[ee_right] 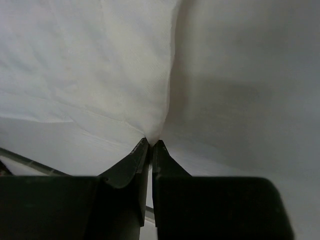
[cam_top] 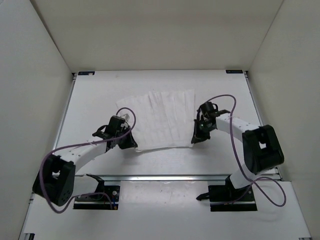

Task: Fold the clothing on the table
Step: Flatten the skirt out, then fold the skirt

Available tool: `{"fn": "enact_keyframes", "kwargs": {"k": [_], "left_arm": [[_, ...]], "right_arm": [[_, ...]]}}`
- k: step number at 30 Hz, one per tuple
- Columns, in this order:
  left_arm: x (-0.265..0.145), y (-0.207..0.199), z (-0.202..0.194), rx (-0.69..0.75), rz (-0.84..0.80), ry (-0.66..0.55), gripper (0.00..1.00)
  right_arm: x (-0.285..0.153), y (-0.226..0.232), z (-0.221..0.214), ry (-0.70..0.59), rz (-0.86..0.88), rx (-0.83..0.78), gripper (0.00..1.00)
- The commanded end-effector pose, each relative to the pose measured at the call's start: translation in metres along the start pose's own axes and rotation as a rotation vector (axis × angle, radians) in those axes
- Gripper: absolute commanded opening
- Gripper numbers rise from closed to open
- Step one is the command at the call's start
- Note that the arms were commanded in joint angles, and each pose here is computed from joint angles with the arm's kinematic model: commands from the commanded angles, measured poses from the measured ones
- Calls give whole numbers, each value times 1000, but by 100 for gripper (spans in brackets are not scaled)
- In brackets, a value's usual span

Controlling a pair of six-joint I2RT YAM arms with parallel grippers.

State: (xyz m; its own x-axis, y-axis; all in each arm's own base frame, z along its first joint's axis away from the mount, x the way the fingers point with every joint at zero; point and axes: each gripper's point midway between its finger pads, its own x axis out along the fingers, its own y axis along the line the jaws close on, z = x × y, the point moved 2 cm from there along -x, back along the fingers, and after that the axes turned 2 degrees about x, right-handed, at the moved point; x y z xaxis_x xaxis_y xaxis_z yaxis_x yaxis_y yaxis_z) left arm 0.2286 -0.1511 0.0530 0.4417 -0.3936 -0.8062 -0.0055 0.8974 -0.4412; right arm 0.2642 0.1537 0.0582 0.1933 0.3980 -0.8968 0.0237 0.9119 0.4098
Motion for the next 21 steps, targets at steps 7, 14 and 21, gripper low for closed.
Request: {"fn": "enact_keyframes", "kwargs": {"k": [7,14,21], "left_arm": [[-47,-19,-28,93,-72,-62,0],[-87,-14,-32,92,-73,-102,0],[-89,-6,-64,63,-111,-43,0]], "right_arm": [[-31,6,-76,-81,-90,-43,1],[-68,-9,-104,-103,-107,-10,0],[-88,-16,-129,-55,-89,-37,0]]}}
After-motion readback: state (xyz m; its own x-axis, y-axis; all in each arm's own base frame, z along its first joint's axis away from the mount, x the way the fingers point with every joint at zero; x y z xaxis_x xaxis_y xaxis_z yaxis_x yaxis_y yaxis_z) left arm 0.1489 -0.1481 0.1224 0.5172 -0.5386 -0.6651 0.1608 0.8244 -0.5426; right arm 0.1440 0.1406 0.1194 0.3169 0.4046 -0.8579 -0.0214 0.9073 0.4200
